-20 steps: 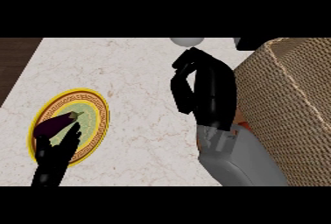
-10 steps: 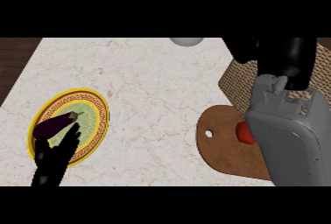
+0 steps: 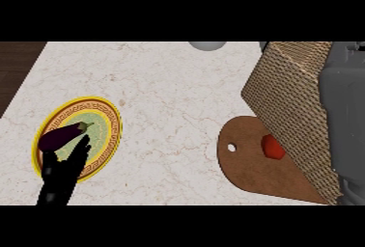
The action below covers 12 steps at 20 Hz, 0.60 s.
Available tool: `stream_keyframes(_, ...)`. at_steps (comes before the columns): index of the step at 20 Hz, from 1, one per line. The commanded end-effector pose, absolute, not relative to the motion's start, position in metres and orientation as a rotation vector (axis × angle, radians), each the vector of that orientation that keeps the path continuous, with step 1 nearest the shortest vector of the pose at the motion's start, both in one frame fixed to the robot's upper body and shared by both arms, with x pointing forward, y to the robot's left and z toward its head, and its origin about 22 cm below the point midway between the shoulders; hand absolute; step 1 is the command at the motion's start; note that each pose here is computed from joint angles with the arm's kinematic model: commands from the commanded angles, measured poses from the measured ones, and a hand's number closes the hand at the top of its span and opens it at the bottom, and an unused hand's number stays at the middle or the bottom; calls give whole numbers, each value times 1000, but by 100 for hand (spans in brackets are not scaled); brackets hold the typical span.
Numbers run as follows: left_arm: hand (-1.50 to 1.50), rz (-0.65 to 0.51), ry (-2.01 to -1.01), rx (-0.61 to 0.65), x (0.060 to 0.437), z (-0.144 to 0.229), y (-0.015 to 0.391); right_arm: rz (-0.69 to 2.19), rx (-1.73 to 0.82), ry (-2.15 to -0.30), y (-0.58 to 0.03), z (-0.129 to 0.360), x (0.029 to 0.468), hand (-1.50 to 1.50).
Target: Pick the bell pepper from the cutting board and place it in the basket
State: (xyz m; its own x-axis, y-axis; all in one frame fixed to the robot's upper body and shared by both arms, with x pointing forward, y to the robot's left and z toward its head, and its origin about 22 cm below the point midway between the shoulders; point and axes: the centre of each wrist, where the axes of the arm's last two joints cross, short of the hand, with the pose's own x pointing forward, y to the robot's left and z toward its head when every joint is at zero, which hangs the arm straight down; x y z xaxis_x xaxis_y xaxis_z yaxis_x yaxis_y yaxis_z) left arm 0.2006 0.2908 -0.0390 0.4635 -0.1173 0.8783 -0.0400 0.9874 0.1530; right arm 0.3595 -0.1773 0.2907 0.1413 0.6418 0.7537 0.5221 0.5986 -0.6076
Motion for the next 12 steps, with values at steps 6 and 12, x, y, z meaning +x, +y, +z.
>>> stream_keyframes(6,0,-38,-1024,159,206,-50,293,146,-1045,-1462,-232,246,409,150)
stream_keyframes(12,0,-47,-1019,151,210,-40,292,6,-934,-1459,-259,237,426,150)
